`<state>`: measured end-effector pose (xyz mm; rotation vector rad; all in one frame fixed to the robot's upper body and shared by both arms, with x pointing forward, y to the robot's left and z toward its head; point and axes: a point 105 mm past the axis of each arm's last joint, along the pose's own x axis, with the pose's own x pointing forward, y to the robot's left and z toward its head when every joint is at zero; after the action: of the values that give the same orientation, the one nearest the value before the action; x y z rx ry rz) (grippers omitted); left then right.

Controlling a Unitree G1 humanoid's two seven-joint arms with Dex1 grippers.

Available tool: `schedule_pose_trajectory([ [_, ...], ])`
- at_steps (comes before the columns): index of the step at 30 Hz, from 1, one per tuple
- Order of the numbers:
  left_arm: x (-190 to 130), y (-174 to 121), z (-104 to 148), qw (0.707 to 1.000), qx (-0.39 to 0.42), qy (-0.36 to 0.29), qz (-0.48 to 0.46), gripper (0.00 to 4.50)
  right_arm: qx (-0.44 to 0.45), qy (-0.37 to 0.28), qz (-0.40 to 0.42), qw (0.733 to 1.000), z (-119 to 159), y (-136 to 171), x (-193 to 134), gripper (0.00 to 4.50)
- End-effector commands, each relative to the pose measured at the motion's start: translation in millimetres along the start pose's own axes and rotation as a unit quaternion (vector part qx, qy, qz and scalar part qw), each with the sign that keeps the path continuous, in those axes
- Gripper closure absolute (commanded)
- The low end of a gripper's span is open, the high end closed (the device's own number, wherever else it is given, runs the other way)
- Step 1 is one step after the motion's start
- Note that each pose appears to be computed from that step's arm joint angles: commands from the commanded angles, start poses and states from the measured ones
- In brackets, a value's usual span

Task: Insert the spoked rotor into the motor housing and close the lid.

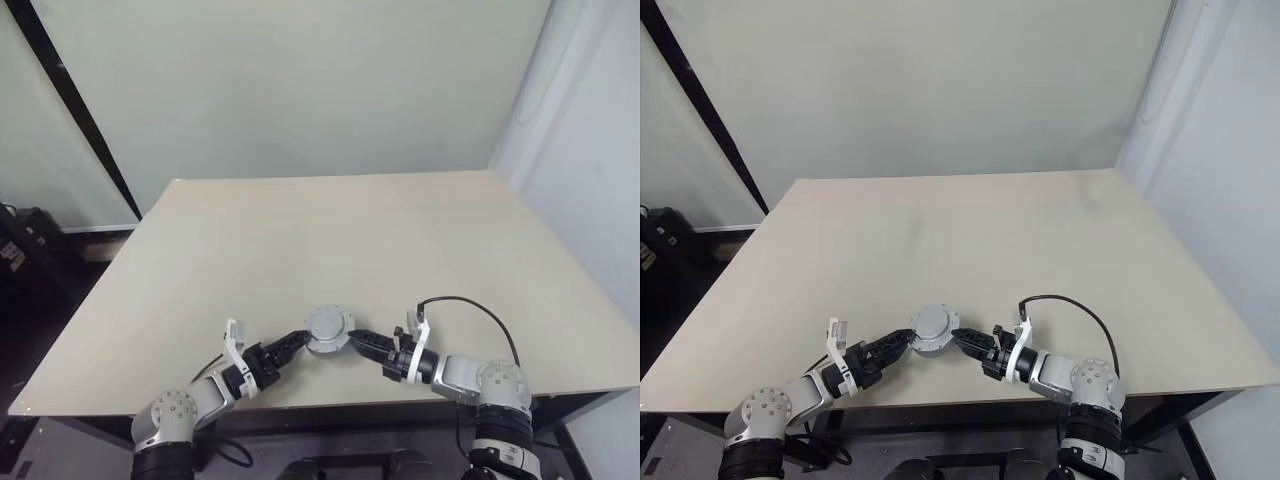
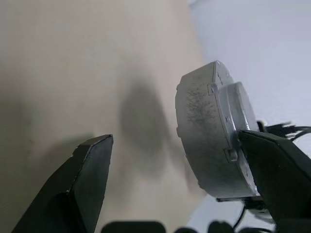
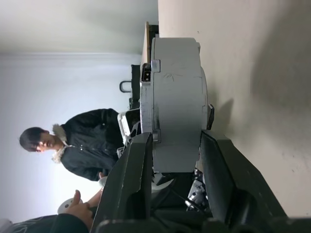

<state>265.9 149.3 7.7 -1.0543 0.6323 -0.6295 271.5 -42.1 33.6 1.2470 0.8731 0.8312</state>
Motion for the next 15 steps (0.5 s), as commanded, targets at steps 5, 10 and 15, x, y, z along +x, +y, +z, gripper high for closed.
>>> schedule_pose_trajectory([
  [5, -4, -20, 0, 0.998, -0.023, 0.020, -0.056, 0.00, -0.019, 0.013, 0.049, 0.999, -2, 24, 11, 3.31],
  [10, -12, -17, -1, 0.998, -0.039, 0.019, -0.054, 0.00, -0.018, 0.011, 0.045, 0.999, -2, 22, 10, 3.31],
  [15, 1, -24, -8, 0.995, -0.061, 0.027, -0.076, 0.00, -0.017, 0.015, 0.043, 0.999, -4, 21, 11, 3.31],
])
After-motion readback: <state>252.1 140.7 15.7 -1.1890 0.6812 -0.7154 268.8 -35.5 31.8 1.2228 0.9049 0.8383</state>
